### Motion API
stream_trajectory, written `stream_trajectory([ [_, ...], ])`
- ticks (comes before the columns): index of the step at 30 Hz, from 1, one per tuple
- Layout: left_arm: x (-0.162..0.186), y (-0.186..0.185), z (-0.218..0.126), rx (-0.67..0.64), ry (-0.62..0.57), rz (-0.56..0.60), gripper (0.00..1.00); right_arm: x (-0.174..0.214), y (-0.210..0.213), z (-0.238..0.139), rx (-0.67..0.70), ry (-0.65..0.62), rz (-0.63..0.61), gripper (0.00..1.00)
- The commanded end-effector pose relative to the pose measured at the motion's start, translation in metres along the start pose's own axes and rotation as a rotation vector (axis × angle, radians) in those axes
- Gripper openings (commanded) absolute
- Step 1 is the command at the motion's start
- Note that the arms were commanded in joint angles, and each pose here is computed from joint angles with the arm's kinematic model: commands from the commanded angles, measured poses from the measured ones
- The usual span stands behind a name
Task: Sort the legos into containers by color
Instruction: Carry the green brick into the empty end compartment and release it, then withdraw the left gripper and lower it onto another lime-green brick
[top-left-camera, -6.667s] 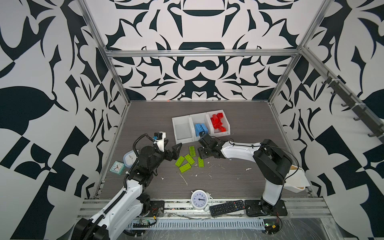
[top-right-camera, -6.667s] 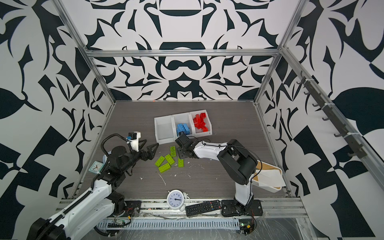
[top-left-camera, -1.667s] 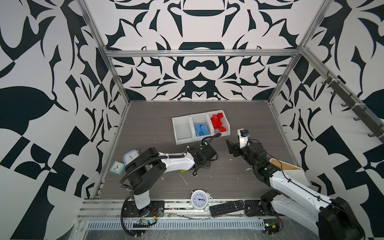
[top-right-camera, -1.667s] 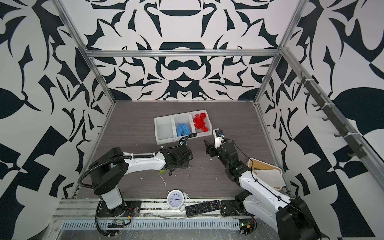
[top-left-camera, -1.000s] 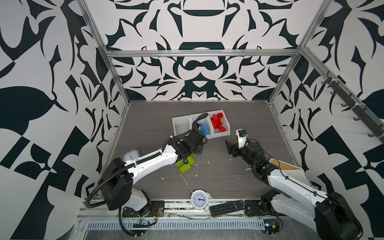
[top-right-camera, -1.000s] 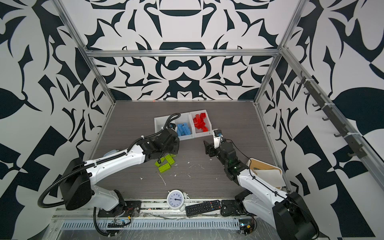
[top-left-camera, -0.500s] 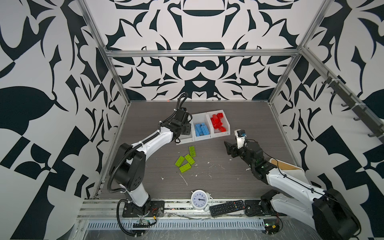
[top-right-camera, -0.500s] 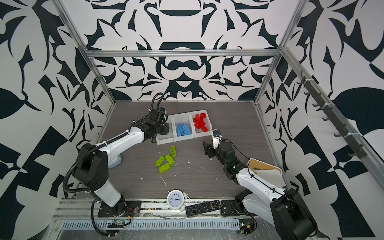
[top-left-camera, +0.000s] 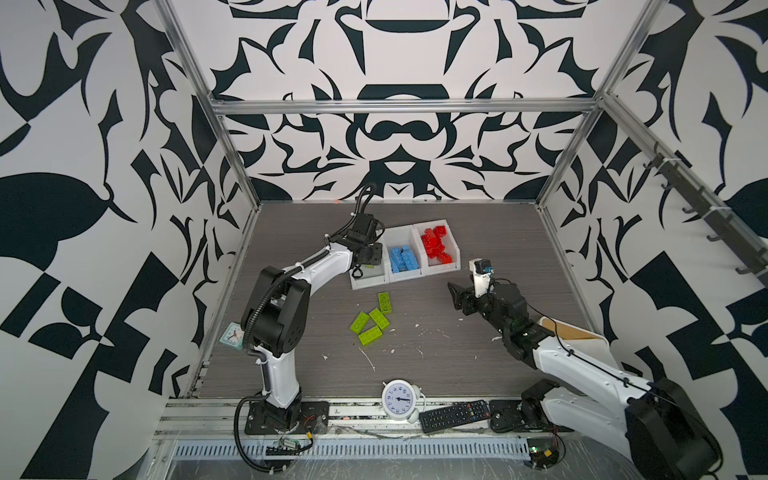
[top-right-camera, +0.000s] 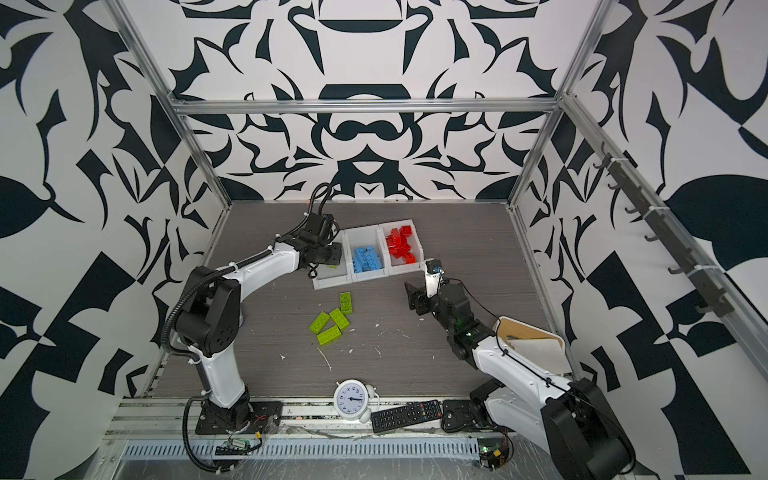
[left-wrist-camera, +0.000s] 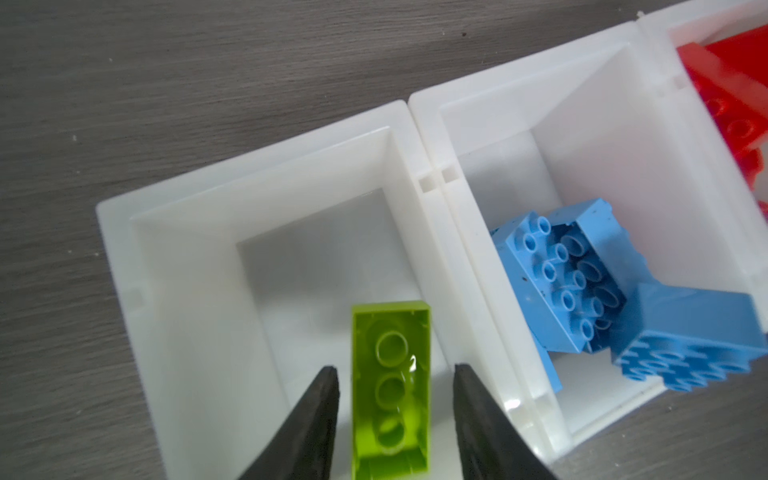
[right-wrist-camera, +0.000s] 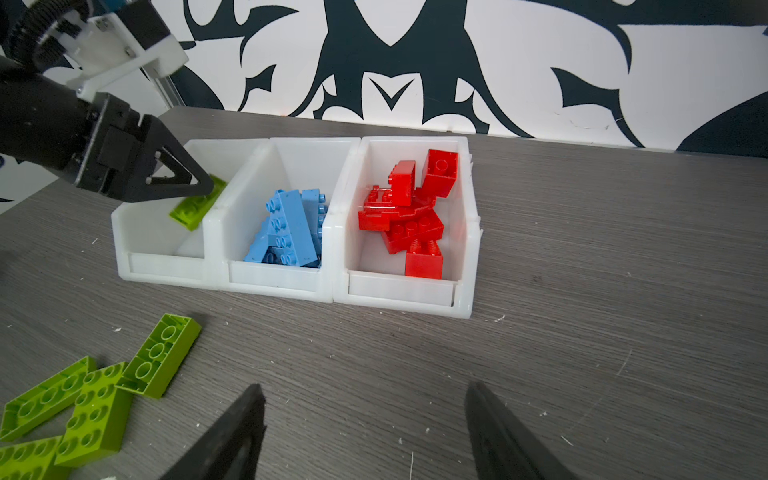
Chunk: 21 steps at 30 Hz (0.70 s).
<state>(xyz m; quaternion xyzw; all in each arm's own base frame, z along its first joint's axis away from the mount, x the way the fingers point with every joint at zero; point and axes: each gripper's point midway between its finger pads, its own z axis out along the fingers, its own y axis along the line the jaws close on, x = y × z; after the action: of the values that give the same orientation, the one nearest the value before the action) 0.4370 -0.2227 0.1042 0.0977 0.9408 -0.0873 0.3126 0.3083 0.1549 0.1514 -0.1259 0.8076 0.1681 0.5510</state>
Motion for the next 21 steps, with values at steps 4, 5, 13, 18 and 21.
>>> stream_trajectory([
  [4, -0.01, 0.001, -0.019, 0.004, -0.027, -0.019, 0.68, -0.027, 0.007, -0.004, -0.025, -0.069, 0.007, 0.78],
  [5, -0.012, 0.002, -0.025, 0.0, -0.03, -0.019, 0.69, -0.027, 0.007, -0.004, -0.023, -0.069, 0.006, 0.78],
  [13, 0.04, -0.026, -0.064, 0.047, 0.02, -0.025, 0.68, -0.028, 0.007, -0.004, -0.021, -0.072, 0.009, 0.78],
  [18, 0.083, -0.054, -0.077, 0.069, 0.057, -0.028, 0.68, -0.024, 0.008, 0.0, -0.029, -0.054, 0.012, 0.78],
  [21, 0.101, -0.064, -0.076, 0.076, 0.086, -0.021, 0.68, -0.023, 0.008, 0.001, -0.031, -0.049, 0.012, 0.78],
])
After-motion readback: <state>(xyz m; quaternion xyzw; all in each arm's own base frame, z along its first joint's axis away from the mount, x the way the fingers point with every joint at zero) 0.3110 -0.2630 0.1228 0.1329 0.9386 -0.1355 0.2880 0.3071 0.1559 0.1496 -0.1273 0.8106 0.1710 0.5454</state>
